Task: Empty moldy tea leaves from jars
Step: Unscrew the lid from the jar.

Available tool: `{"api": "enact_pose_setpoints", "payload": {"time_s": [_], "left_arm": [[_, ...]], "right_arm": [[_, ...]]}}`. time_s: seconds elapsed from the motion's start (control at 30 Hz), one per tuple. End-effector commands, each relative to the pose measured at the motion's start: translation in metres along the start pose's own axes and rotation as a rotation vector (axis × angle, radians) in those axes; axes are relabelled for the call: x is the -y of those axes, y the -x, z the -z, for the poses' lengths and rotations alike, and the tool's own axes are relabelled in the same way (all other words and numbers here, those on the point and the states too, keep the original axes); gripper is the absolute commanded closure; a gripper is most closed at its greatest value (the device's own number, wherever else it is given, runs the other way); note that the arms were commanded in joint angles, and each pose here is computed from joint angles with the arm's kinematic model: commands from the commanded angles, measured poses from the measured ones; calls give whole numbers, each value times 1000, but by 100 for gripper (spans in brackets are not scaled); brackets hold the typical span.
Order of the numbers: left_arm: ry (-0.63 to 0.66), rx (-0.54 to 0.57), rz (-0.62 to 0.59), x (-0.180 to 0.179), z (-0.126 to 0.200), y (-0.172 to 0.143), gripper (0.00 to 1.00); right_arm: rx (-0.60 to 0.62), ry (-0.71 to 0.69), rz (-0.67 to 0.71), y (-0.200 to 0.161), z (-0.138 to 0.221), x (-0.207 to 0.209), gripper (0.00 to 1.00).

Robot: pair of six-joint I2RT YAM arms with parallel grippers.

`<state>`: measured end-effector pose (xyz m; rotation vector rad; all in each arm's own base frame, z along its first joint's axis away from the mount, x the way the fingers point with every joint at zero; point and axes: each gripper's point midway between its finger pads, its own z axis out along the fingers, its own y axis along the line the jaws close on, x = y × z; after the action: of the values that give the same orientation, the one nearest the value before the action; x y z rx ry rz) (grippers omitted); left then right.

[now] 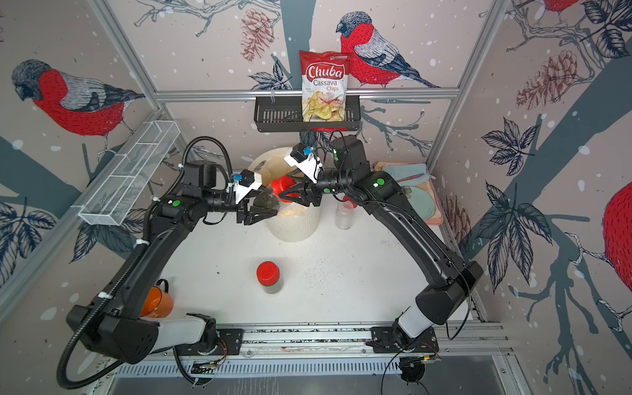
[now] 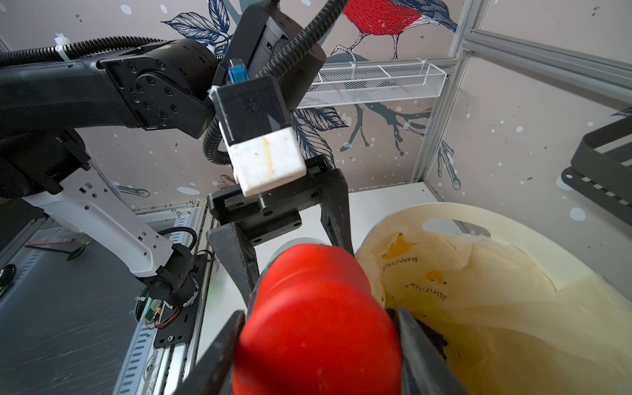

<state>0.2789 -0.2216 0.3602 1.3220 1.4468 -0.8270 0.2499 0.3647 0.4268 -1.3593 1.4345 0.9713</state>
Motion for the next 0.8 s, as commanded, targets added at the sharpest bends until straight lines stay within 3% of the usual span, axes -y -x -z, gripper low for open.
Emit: {"api": "enact_pose_setpoints", "payload": {"time_s": [0.0,0.2,0.5,0.77], "left_arm": [[-40,29,-19,7,1,7,38],[-46,31,-14,8,0,7,38],[-55,33,-6,8,0,7,38],[-68,28,7,8,-2,6,38]], "right_arm": [[5,-20,76,4,0,4,63],[-12,-16,181,-1,-1,7,65],[-35,61,449,-8,5,-8,62],[-69,86,506,-7,2,-3,59]]}}
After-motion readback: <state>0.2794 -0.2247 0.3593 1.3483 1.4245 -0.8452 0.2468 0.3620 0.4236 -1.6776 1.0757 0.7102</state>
